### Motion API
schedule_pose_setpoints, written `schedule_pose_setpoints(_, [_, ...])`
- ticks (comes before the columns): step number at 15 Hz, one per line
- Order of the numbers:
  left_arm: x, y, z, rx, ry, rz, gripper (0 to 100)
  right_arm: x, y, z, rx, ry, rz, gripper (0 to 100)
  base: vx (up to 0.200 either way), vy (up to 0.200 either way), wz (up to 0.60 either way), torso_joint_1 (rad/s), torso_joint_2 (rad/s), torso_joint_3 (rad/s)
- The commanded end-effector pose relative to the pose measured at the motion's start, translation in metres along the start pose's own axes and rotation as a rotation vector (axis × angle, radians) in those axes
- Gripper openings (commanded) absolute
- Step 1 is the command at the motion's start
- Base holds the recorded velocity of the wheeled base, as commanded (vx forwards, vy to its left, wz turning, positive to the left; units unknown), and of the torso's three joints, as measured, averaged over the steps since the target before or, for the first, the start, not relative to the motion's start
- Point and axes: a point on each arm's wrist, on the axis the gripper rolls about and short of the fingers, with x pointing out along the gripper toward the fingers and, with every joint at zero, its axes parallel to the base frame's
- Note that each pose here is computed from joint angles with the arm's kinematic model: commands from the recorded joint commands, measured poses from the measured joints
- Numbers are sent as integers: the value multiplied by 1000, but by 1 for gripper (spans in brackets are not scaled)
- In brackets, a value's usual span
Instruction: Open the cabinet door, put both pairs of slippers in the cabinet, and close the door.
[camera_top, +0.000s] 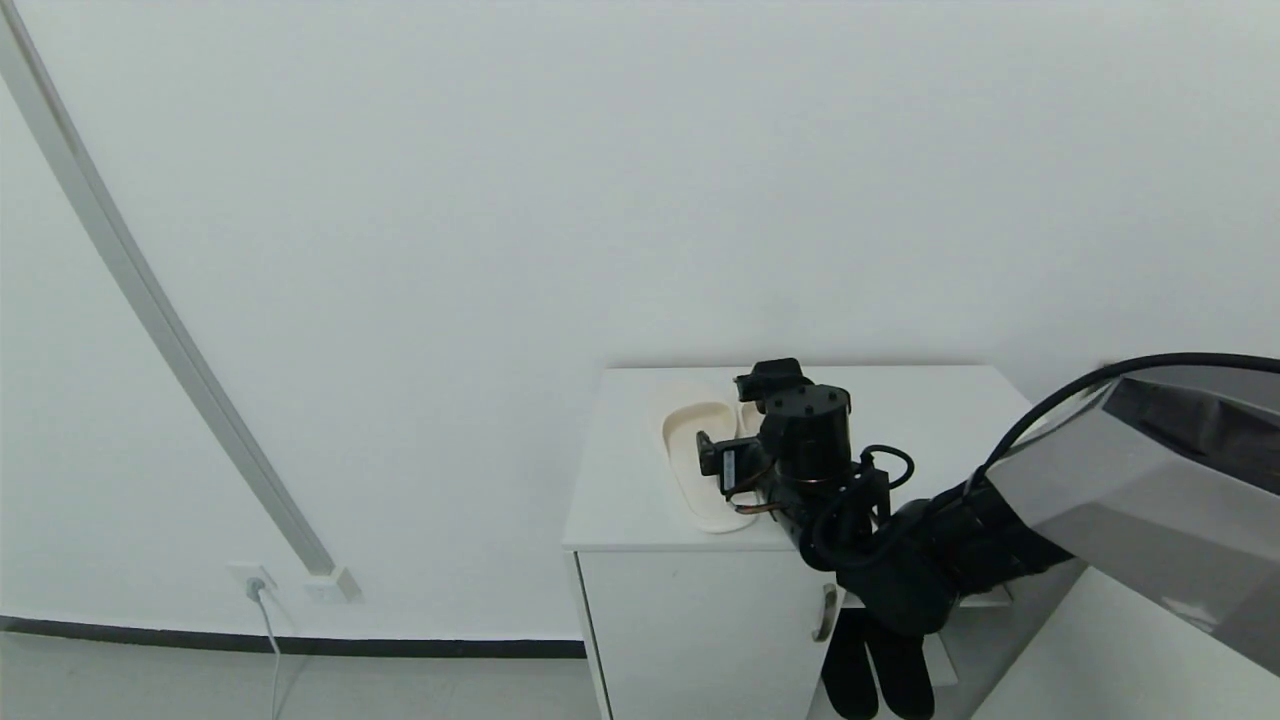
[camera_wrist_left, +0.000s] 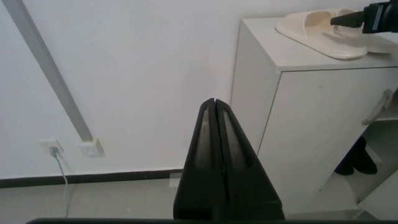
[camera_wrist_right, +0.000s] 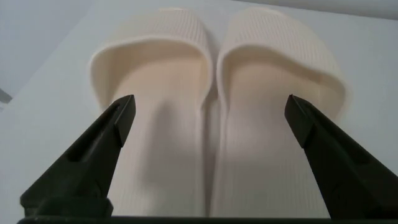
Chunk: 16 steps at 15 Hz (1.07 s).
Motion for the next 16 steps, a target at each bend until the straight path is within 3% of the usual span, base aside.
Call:
schedule_pose_setpoints(1, [0, 0, 0, -1, 2, -1, 0, 8, 2, -11, -5, 16, -2, 100, 0, 0, 0, 0, 0, 0])
schedule_pose_setpoints(13, [0, 0, 0, -4, 2, 1, 0, 42, 3, -19, 15, -7, 23, 100, 0, 0, 0, 0, 0, 0])
schedule_pose_setpoints(14, [0, 0, 0, -4, 2, 2, 0, 43, 4, -18, 15, -7, 23, 0, 0, 0, 0, 0, 0, 0])
schedule_pose_setpoints(16, [0, 0, 0, -4, 2, 2, 0, 43, 3, -16, 18, -13, 19, 0, 0, 0, 0, 0, 0, 0])
